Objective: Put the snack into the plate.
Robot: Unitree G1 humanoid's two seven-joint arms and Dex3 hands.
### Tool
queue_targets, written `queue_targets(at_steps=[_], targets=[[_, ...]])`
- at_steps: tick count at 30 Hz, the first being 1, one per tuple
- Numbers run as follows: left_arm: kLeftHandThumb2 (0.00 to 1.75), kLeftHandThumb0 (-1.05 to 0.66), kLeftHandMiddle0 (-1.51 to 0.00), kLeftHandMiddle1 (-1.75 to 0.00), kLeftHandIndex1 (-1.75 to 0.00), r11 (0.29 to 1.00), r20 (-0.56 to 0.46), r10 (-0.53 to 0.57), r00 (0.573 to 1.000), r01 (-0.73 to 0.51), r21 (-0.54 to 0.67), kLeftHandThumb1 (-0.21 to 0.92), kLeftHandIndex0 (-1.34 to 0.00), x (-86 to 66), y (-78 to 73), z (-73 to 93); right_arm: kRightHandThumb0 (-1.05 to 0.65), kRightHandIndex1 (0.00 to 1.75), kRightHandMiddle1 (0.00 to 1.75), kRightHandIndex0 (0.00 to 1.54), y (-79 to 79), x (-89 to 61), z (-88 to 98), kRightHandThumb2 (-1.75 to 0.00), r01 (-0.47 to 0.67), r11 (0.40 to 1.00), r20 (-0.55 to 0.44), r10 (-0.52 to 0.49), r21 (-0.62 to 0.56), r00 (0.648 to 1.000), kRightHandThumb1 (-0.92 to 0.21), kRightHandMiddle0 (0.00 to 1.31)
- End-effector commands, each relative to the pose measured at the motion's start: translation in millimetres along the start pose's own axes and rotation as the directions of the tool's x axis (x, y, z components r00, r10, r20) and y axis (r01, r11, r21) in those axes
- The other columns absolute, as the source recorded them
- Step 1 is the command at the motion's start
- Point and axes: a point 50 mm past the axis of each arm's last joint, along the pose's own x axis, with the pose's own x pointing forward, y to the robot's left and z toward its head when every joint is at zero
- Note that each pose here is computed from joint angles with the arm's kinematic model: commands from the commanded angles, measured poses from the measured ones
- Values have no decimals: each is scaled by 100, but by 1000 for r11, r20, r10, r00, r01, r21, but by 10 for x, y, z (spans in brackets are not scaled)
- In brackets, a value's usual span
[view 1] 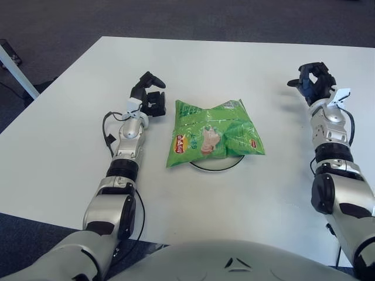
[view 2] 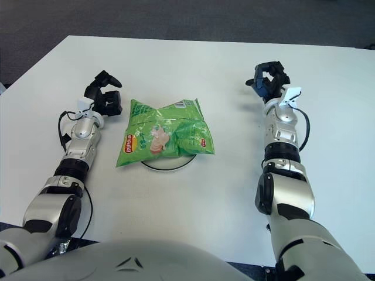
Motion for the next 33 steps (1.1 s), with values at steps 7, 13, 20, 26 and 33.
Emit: queue_targets(at_steps=[7, 13, 20, 26, 33], targets=[[125, -46, -128, -175, -175, 1000, -129, 1, 992, -2, -11, 37, -57, -253, 17, -314, -45, 173, 175, 77, -45, -285, -238, -118, 66, 996, -66, -62, 67, 996, -43, 52], [125, -46, -128, -175, -175, 1000, -124, -6, 992, 5, -5, 37, -57, -255, 25, -314, -47, 174, 175, 89, 90, -475, -269, -129, 113, 991, -133, -103, 71, 986, -33, 60], [124, -46, -127, -175, -175, 1000, -117, -10, 993, 9, -8, 38, -57, -268, 23, -318, -17, 163, 175, 91, 128, -579, -294, -158, 130, 990, -201, -118, 51, 973, -5, 69], [124, -46, -128, -175, -175, 1000, -109, -4, 994, 4, -3, 38, -57, -274, 22, -314, -2, 155, 175, 96, 160, -712, -385, -172, 146, 989, -239, -149, -31, 960, 10, 75], [126, -46, -129, -175, -175, 1000, -102, 5, 995, -4, 1, 36, -57, -283, 0, -312, -1, 156, 175, 97, 177, -805, -434, -174, 113, 989, -235, -132, -92, 963, 12, 74]])
